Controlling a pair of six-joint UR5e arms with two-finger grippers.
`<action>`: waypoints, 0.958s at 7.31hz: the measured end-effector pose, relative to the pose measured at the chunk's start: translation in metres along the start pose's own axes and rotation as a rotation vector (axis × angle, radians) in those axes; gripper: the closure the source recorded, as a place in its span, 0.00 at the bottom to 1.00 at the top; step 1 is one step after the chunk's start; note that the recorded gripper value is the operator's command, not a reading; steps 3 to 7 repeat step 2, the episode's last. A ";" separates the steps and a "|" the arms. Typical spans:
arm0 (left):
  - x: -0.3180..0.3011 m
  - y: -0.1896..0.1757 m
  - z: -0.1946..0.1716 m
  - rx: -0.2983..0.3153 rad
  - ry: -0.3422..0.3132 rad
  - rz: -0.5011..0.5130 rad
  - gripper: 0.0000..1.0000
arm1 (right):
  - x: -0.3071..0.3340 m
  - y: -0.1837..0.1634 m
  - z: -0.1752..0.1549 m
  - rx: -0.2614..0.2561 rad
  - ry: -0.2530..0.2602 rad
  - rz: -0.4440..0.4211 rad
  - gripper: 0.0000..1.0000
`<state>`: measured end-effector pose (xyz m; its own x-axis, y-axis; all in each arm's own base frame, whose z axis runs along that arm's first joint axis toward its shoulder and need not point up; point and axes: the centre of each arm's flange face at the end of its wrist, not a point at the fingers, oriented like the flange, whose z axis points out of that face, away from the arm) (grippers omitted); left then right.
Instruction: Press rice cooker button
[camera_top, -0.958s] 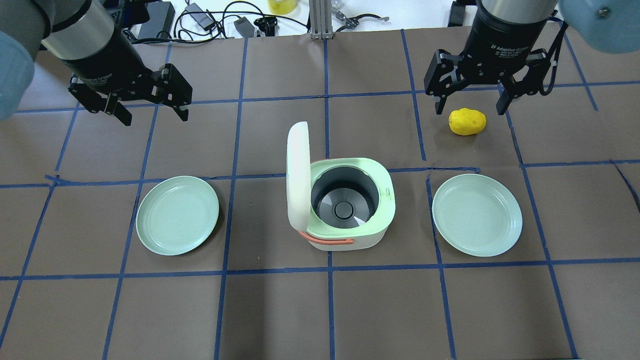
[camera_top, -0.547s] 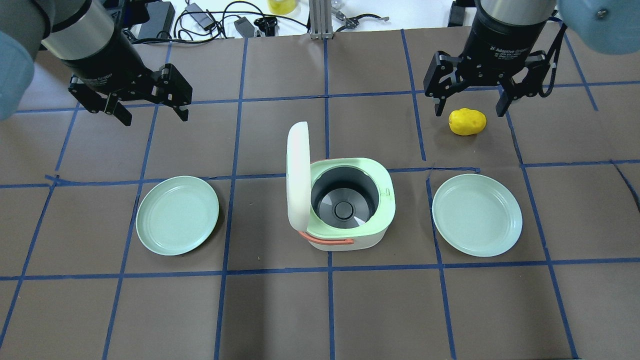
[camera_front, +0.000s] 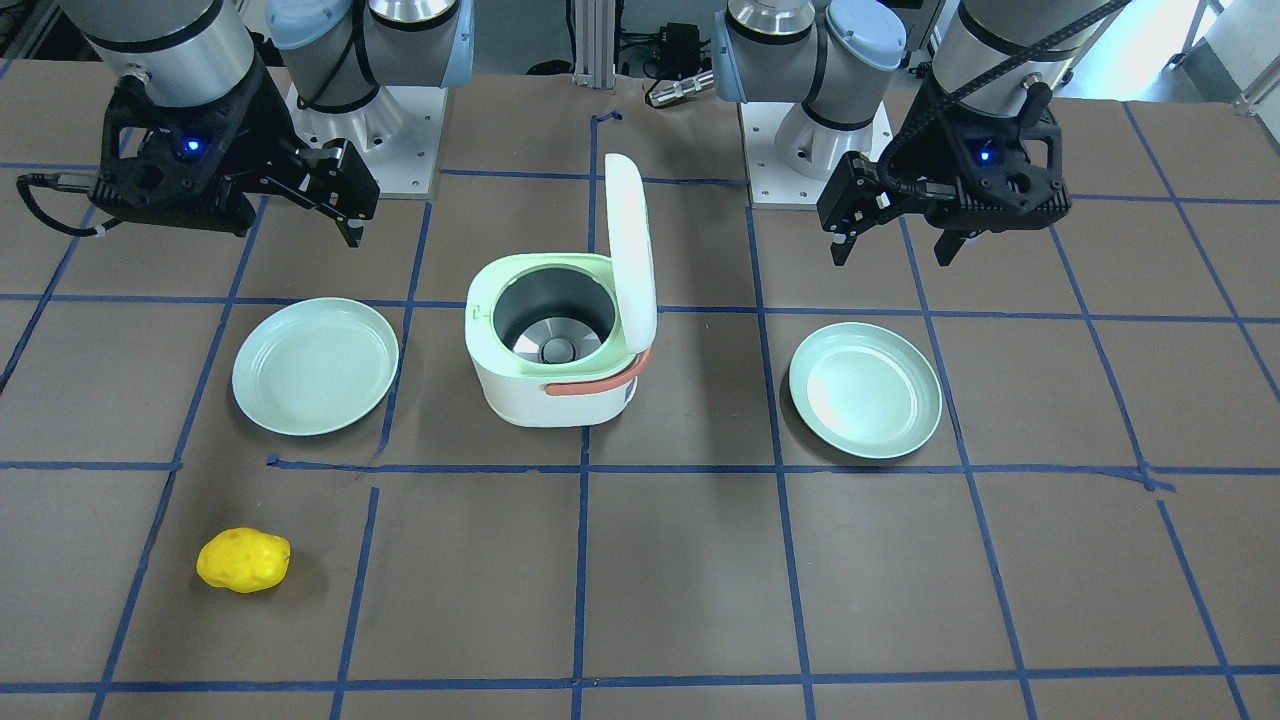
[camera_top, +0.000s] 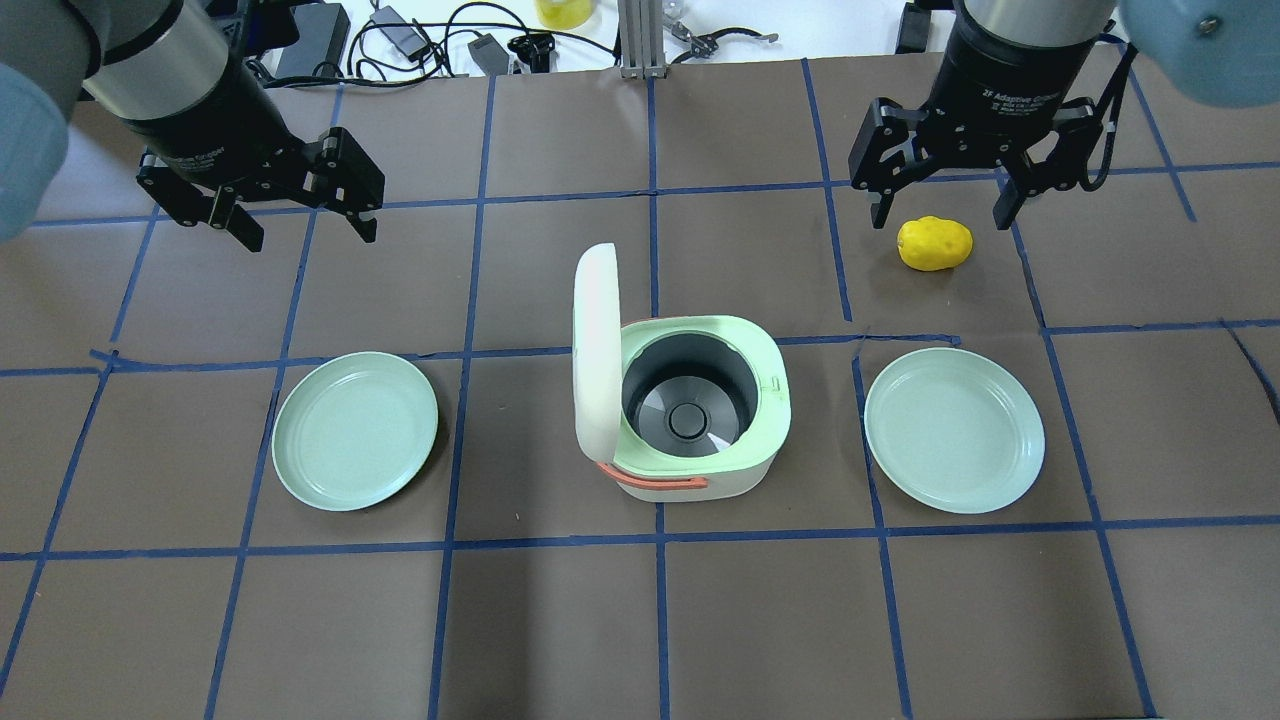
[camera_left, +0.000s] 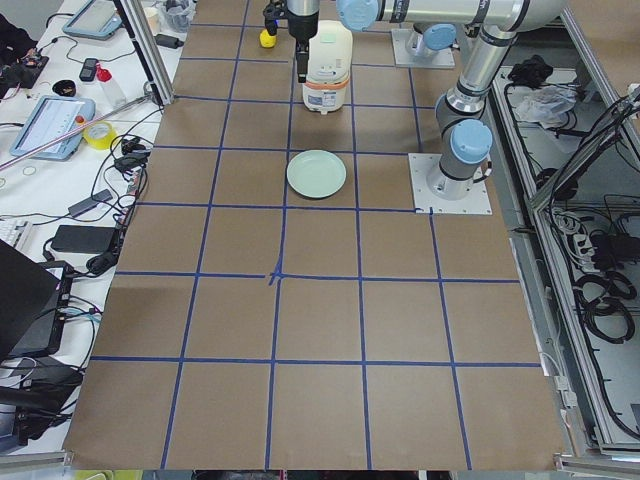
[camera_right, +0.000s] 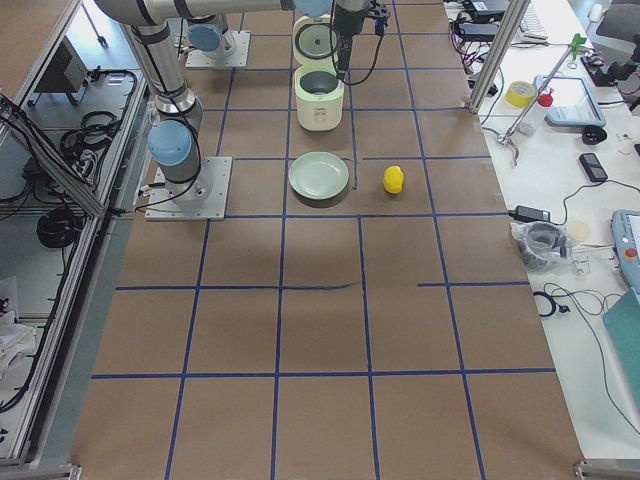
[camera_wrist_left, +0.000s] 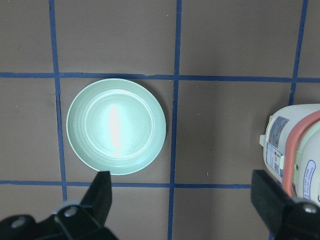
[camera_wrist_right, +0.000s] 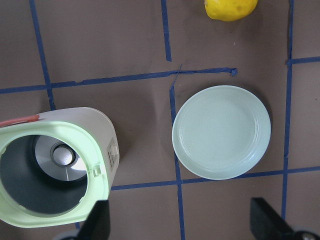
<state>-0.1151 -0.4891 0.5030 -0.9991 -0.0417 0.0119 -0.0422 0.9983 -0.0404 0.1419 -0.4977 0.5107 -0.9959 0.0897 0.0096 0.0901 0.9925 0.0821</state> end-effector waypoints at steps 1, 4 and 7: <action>0.000 0.000 0.000 0.000 0.000 0.000 0.00 | 0.001 0.002 -0.002 -0.002 -0.002 0.003 0.00; 0.000 0.000 0.000 0.000 0.000 0.000 0.00 | 0.002 0.004 -0.004 -0.004 -0.001 0.004 0.00; 0.000 0.000 0.000 0.000 0.000 0.000 0.00 | 0.002 0.004 -0.004 -0.004 -0.001 0.004 0.00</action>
